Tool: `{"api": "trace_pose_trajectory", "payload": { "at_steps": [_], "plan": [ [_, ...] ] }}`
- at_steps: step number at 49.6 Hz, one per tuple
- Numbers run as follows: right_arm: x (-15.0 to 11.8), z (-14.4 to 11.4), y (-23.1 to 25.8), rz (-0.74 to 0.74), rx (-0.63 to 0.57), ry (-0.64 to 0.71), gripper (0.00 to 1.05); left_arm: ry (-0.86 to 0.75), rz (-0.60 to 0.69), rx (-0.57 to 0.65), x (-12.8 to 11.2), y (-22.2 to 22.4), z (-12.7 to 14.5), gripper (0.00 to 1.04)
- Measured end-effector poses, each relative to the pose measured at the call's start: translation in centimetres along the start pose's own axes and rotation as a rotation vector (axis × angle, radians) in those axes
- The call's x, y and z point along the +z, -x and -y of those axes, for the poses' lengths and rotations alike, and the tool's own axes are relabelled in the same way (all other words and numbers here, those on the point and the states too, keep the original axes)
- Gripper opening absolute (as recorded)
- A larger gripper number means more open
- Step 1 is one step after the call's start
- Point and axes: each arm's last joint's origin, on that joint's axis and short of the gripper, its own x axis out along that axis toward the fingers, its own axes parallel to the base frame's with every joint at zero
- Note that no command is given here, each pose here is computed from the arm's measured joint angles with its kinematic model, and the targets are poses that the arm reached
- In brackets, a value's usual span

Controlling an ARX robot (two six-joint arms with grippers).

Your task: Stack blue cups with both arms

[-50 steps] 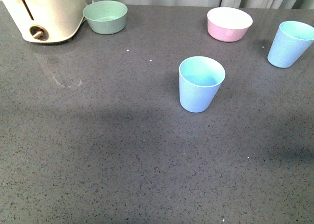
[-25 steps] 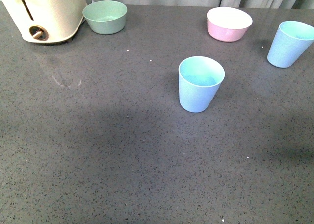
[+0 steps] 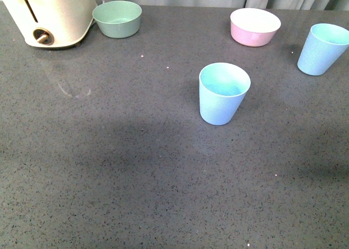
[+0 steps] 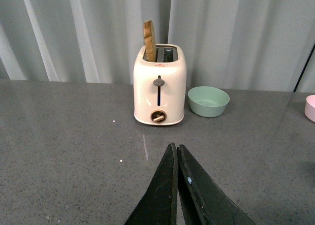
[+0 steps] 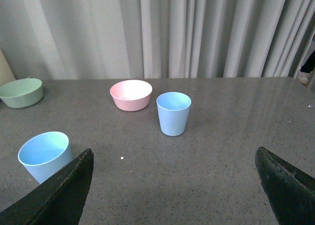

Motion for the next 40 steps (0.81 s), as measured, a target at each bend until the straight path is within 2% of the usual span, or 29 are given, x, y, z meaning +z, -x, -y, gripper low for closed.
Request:
{"api": "trace_pose_trajectory", "payload": {
  "at_steps": [40],
  "plan": [
    [0.0,0.0,0.0,0.0,0.0,0.0,0.96,0.0,-0.009,0.0,-0.3,2.3,0.0,0.02]
  ]
}}
